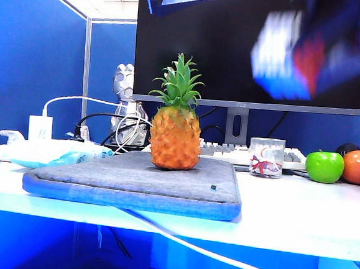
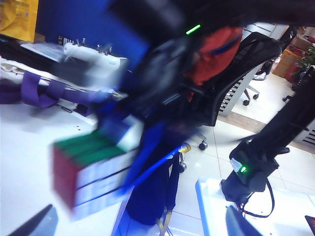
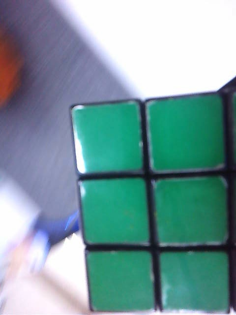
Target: Rotate the Rubik's Cube so that its red face is facing towards you.
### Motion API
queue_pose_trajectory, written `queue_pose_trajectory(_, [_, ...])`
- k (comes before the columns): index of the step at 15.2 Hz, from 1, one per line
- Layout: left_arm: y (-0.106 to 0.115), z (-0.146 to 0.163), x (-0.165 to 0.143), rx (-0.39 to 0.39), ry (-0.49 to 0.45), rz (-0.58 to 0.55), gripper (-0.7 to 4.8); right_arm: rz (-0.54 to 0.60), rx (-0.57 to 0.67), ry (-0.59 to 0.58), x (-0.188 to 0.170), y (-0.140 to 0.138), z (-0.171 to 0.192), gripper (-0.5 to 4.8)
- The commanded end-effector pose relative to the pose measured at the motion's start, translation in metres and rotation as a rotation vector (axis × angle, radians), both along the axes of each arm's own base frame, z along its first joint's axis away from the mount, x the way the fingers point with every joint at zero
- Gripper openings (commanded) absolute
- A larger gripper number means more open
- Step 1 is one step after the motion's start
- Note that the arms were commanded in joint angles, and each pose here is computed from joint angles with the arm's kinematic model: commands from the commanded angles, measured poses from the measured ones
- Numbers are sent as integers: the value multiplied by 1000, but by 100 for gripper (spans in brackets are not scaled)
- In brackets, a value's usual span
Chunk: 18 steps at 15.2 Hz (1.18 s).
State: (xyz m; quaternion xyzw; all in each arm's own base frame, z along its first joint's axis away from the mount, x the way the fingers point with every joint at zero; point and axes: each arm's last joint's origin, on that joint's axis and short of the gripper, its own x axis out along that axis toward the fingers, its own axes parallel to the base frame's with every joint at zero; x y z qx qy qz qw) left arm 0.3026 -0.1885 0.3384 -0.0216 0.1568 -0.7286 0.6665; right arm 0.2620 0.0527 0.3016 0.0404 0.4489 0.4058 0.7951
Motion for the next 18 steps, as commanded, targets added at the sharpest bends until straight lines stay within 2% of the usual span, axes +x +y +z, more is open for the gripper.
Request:
queue_pose_trajectory(1, [0, 3, -1, -2, -1, 4, 479, -126, -159, 76, 33, 0, -34, 8])
queue_pose_trajectory(4, [0, 1, 2, 52, 23, 120, 479, -228, -314, 94, 53, -3, -59, 7])
queue_pose_trajectory(5, [1, -2, 5, 108, 37, 238, 479, -268, -378, 75, 57, -6, -63, 1])
queue_pose_trajectory(7, [2, -3, 6, 127, 37, 275, 479, -319, -444, 60, 61, -13, -65, 1])
queue_pose_trajectory(10, [2, -3, 5, 126, 38, 273, 479, -368, -478, 69, 65, -25, -71, 1])
queue_pose_trajectory(12, [2, -3, 6, 127, 36, 279, 479, -371, -493, 113, 69, -29, -82, 1])
queue_pose_trajectory(13, [2, -3, 7, 146, 33, 330, 472, -367, -497, 130, 73, -29, -90, 1])
queue_pose_trajectory(15, [4, -5, 11, 198, 10, 465, 422, -374, -472, 145, 78, -28, -97, 1])
queue_pose_trajectory(18, [4, -4, 12, 204, -5, 497, 421, -380, -467, 139, 81, -28, -101, 1])
